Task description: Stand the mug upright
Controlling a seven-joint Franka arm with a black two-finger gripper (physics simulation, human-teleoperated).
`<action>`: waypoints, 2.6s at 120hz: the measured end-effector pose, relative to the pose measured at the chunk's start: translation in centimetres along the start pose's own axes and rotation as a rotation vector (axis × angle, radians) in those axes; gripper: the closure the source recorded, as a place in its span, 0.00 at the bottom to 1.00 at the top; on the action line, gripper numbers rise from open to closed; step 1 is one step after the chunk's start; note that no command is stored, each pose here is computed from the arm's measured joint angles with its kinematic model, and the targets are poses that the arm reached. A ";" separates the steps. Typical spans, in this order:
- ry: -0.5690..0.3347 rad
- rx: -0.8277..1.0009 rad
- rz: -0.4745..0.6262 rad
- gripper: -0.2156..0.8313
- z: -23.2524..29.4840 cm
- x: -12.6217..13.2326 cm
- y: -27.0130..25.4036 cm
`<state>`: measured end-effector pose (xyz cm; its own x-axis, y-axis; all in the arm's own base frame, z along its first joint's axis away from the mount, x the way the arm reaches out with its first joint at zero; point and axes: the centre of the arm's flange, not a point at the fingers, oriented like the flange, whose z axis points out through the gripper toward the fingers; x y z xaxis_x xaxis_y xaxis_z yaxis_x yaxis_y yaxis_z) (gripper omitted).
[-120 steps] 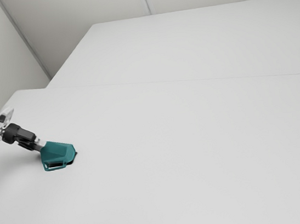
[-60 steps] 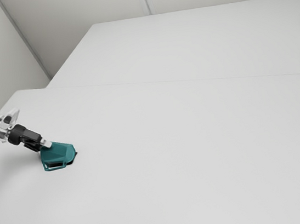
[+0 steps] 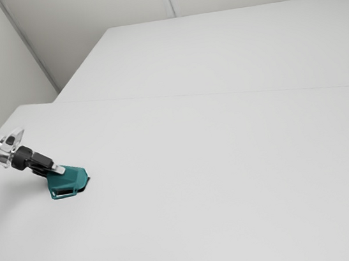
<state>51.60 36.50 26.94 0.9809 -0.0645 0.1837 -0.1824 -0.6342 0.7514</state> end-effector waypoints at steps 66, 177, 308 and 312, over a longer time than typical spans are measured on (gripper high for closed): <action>0.011 0.004 0.028 0.86 0.6 1.7 1.6; -0.386 0.530 0.449 0.96 11.9 12.2 30.4; -0.241 1.020 0.655 0.94 23.1 3.1 35.3; -0.241 1.018 0.648 0.94 23.3 2.8 35.2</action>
<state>49.50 -3.94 39.12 0.7358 -0.6635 0.1359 -0.6103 -0.7365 -0.2917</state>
